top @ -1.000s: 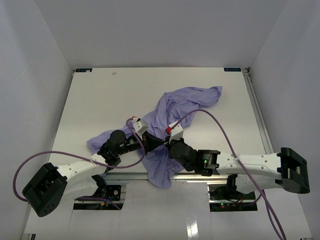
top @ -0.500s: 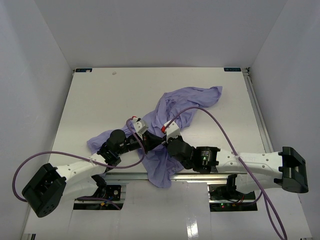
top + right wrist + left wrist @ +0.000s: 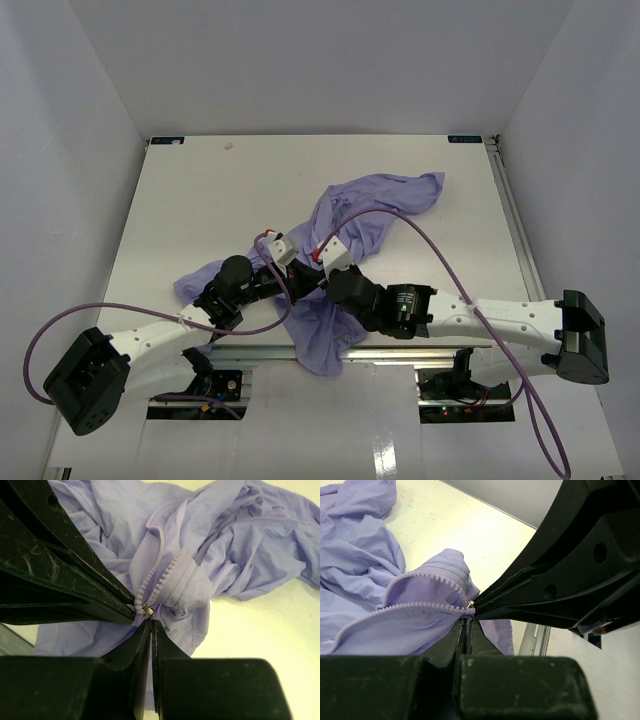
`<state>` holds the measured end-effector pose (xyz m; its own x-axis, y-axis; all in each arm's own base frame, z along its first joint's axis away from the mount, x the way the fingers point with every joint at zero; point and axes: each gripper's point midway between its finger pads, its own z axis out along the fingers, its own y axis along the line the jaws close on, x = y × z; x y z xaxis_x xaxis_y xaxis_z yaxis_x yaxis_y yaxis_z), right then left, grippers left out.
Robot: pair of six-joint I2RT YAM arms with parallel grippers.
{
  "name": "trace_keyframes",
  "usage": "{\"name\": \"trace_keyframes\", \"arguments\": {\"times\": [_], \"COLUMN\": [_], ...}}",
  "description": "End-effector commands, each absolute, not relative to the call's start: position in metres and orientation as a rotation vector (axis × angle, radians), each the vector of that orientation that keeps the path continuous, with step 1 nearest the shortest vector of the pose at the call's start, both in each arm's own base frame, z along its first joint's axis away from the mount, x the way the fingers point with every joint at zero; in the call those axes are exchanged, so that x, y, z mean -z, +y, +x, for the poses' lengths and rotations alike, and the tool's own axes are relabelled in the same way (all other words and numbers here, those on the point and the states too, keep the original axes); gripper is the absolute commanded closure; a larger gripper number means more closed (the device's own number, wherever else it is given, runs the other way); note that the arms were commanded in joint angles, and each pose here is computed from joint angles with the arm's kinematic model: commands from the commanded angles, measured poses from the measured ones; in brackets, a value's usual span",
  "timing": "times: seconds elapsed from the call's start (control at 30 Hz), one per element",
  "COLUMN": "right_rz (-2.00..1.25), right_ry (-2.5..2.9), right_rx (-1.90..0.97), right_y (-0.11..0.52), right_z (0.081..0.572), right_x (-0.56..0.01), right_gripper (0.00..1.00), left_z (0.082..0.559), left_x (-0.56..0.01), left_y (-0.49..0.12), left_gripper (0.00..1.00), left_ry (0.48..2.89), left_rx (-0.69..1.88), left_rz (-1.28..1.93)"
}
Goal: Zip up the jacket
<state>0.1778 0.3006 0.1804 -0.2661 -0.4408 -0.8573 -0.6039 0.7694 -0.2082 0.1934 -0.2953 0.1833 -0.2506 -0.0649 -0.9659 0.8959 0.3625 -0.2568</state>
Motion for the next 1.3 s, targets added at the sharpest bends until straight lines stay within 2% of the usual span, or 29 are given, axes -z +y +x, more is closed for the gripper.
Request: {"name": "trace_keyframes", "arguments": {"times": [0.0,1.13,1.27], "right_rz": [-0.700,-0.742,-0.710], "right_ry": [1.894,1.819,1.770], "right_rx": [-0.164,0.107,0.058], "right_y": [0.297,0.277,0.285], "right_z": [0.189,0.208,0.212], "right_x": [-0.221,-0.251,-0.266], "right_gripper": [0.92,0.92,0.92], "left_z": [0.192,0.178,0.177], "left_x": [-0.159,-0.163,-0.159], "left_y": [-0.287,-0.283,-0.283], "left_gripper": [1.00,1.00,1.00], "left_ry": [1.663,1.681,1.694], "left_rx": [1.061,1.100,1.102], "left_rz": [0.787,0.817,0.819]}}
